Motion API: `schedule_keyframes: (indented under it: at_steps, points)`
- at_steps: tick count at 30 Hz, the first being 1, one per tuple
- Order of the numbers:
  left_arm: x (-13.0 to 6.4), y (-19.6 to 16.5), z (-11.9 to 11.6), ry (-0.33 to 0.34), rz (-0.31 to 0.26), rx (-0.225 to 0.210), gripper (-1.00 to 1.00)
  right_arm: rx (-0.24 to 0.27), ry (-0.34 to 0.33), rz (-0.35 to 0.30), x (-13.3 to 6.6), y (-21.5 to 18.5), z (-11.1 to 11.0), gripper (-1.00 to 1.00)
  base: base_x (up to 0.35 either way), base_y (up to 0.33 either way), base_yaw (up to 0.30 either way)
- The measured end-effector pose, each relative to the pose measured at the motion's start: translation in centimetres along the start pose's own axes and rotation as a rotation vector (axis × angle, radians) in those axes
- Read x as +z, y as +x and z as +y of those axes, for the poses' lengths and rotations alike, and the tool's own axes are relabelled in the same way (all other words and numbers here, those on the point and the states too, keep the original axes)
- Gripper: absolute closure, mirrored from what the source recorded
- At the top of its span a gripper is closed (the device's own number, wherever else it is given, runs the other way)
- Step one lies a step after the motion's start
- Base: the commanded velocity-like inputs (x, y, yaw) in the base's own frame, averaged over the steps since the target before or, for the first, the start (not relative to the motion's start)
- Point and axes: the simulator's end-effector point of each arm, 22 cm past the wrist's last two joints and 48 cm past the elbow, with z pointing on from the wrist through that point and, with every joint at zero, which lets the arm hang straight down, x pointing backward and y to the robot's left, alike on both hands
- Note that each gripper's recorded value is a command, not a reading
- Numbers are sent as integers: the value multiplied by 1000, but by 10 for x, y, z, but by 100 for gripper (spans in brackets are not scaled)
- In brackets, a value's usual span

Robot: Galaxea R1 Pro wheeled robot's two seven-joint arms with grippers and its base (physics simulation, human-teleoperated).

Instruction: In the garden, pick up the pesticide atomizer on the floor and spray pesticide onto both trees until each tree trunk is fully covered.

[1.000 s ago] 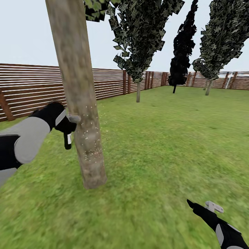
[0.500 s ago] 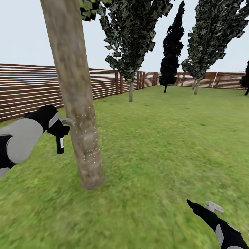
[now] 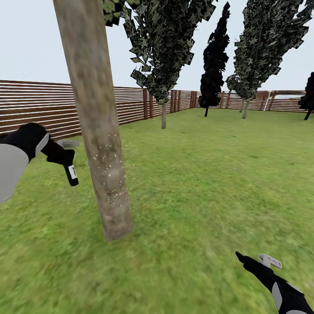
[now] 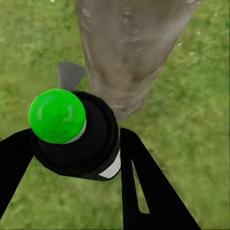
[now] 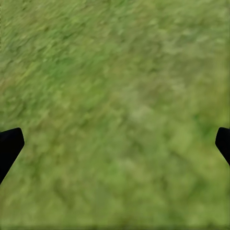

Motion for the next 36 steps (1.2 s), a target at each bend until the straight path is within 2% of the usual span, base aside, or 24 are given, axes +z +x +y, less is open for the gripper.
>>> schedule_keyframes:
  at_steps: [2, 4, 5, 6, 7, 8, 9, 10, 14, 18, 27, 36]
  points:
    - [-2, 3, 8, -20, 14, 27, 100, 0, 0, 0, 0, 0, 0, -100, 0, 0, 0]
    - [-2, 6, -1, 23, 25, 42, 100, 0, 0, 0, 0, 0, 0, -100, 0, 0, 0]
    - [-2, 9, 0, 17, 43, 72, 100, 0, 0, 0, 0, 0, 0, -100, 0, 0, 0]
    - [-1, 16, 0, 2, 74, 120, 100, 0, 0, 0, 0, 0, 0, -100, 0, 0, 0]
    - [-1, 28, -3, 2, 134, 193, 100, 0, 0, 0, 0, 0, 0, -100, 0, 0, -81]
    - [-1, 39, -10, 26, 184, 245, 100, 0, 0, 0, 0, 0, 0, -100, 0, 0, -194]
    - [-2, 48, -17, 56, 222, 276, 100, 0, 0, -1, 0, 0, 0, -100, 0, 0, -223]
    - [-3, 51, -19, 62, 234, 287, 100, 0, 0, -1, 0, 0, 0, -100, 0, 0, -249]
    - [-4, 54, -20, 70, 251, 304, 100, 0, 0, 0, 0, 0, 0, -100, 0, 0, -252]
    - [-9, 43, -23, 66, 220, 324, 100, 0, 0, -1, 0, 0, 0, -100, 0, 59, -67]
    - [-12, 40, -23, 64, 210, 329, 100, 0, 0, -1, 0, 0, 0, -100, 0, 294, -10]
    - [-12, 40, -19, 60, 210, 325, 100, 0, 0, -1, 0, 0, 0, -100, -66, 300, -198]
